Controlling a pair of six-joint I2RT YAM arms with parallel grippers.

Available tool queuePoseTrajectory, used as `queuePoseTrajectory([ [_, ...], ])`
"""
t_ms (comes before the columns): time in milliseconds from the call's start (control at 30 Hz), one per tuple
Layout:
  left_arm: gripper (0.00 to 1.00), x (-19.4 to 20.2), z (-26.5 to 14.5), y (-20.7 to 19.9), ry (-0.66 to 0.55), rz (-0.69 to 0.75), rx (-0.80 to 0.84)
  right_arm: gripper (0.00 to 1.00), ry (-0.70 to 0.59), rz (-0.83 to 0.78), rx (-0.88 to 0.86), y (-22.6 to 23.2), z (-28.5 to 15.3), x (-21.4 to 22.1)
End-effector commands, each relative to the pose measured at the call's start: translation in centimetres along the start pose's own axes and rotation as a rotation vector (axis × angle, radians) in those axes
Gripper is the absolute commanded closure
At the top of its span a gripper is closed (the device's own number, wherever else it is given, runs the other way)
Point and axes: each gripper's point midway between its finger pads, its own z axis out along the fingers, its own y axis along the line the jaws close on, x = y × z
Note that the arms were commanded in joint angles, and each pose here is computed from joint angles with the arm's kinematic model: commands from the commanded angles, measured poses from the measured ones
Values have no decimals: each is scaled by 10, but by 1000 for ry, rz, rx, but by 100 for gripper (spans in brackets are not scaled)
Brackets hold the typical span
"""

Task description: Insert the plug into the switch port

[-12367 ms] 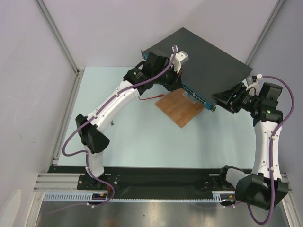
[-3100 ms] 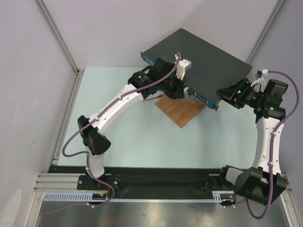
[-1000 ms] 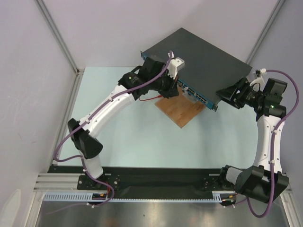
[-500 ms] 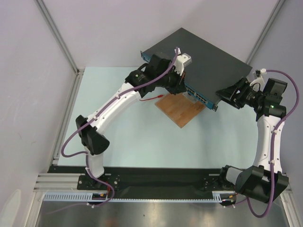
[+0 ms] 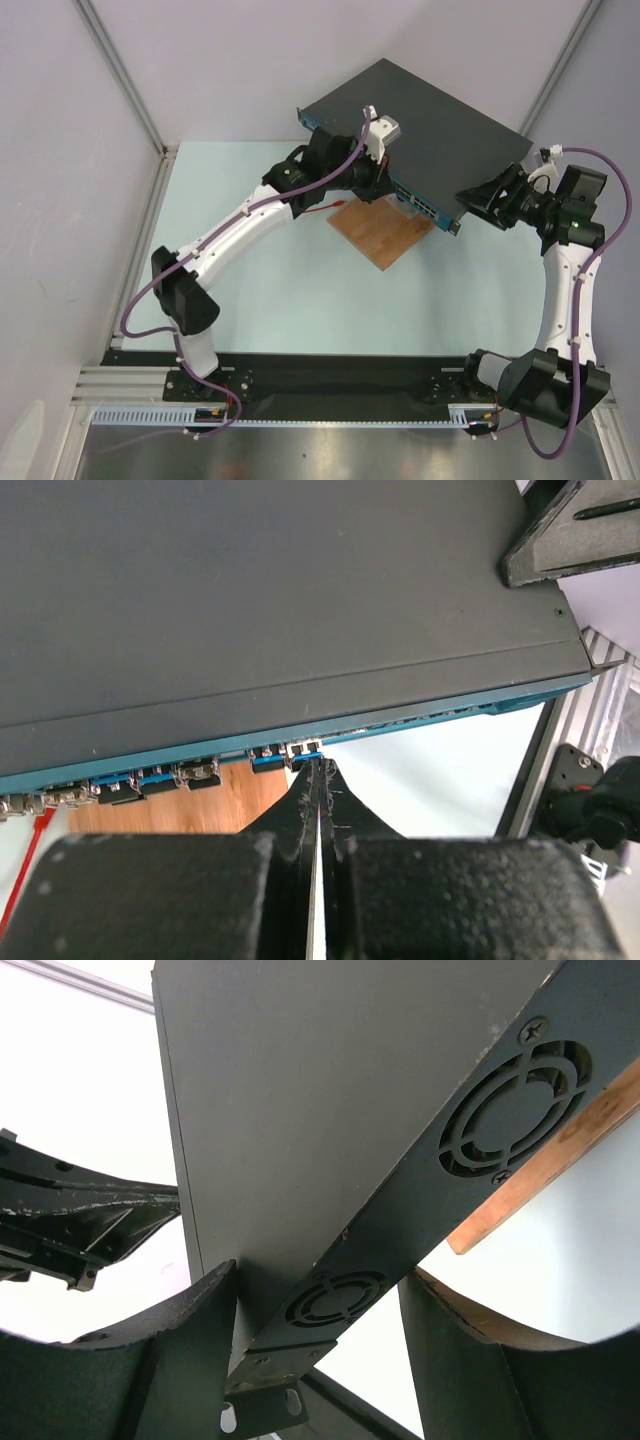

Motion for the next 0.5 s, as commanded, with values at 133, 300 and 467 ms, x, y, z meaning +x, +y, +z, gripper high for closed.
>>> queuePoseTrajectory([
  [133,99,-23,23,13,-174,60,-27,100,56,-92,-71,4,14,10],
  [300,97,-27,29,15,-222,70,-31,100,64,-90,-67,1,16,13],
  [467,96,-30,35,16,-244,68,-28,100,70,-90,-72,2,17,16],
])
